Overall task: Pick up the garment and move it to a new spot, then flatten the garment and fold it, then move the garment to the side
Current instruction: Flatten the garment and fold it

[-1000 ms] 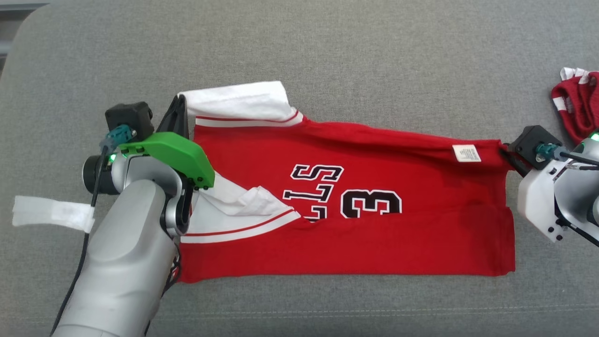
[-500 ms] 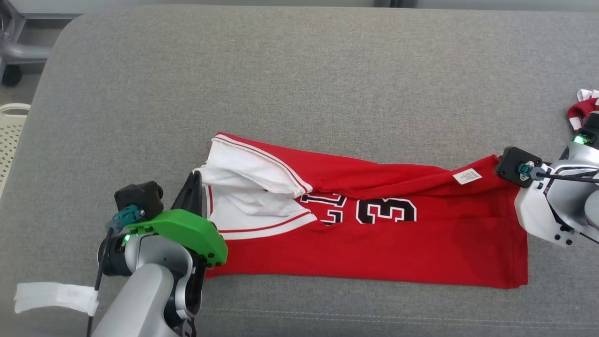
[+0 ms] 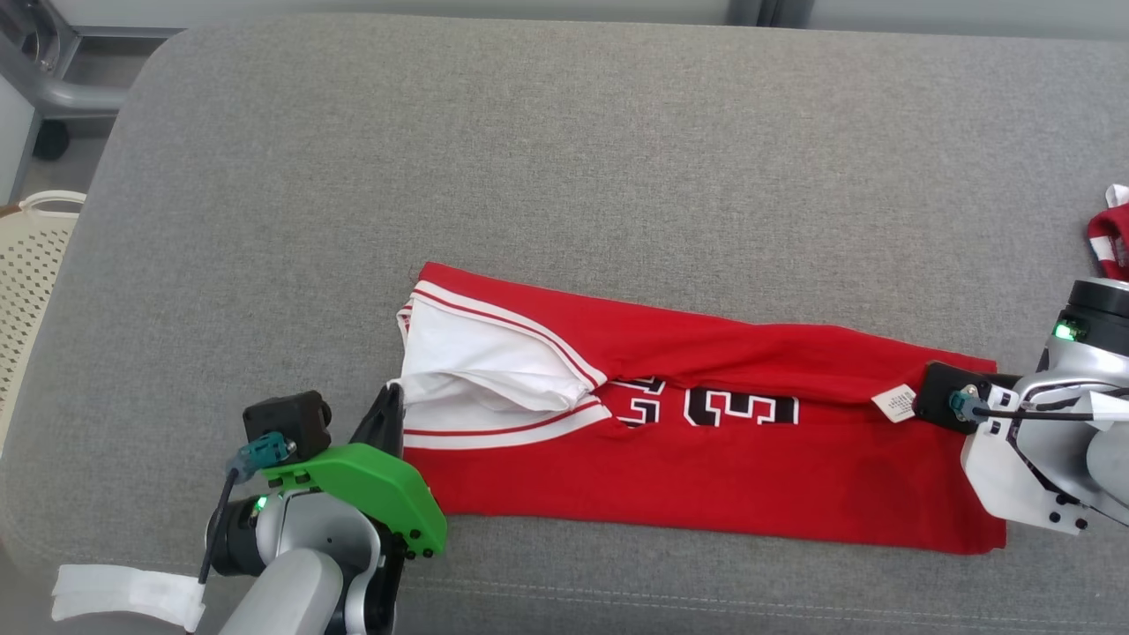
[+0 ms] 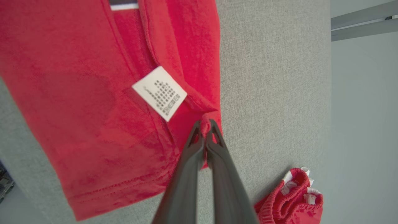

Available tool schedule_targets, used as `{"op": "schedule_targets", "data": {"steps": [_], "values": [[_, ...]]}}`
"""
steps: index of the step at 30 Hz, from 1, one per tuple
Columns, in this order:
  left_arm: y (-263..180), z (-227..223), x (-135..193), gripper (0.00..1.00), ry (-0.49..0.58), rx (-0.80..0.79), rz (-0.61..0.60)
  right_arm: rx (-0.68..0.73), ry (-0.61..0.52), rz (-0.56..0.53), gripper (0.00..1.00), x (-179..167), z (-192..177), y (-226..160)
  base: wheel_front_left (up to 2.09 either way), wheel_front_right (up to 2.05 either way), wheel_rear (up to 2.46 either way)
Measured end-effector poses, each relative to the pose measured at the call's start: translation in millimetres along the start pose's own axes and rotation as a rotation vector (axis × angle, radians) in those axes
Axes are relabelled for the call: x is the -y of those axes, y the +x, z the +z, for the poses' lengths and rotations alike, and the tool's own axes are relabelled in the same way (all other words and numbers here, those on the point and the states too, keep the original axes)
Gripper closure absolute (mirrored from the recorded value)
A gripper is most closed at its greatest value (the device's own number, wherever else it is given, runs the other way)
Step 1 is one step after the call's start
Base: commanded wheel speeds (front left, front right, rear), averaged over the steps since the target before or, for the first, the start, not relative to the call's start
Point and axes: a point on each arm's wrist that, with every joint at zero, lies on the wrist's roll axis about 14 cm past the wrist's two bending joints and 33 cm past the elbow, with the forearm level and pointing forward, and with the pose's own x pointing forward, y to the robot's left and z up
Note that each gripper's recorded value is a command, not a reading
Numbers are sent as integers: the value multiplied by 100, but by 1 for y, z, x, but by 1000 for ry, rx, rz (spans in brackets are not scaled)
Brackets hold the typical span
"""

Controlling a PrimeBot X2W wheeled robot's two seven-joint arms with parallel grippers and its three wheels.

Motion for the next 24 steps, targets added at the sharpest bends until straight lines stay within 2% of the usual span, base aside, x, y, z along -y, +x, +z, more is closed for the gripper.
{"op": "schedule_targets", "data": {"steps": [8, 9, 10, 11, 23, 24], "values": [[-9, -13, -2, 100, -14, -34, 10, -23, -14, 14, 100, -9, -5, -7, 0, 0, 0], [-11, -15, -2, 100, -15, -39, 13, -30, -15, 11, 54, -8, -6, -7, 0, 0, 0], [-12, -16, -3, 100, -16, -42, 17, -34, -14, 8, 54, -7, -7, -8, 0, 0, 0], [-14, -18, -5, 100, -18, -44, 22, -40, -7, 5, 0, -5, -9, -8, 0, 0, 0], [-25, -29, -9, 100, -10, -78, 31, 21, 70, -58, 0, 24, 7, -19, 0, 0, 0], [-26, -31, -10, 64, -5, -83, 36, 33, 77, -67, 0, 28, 8, -20, 0, 0, 0]]}}
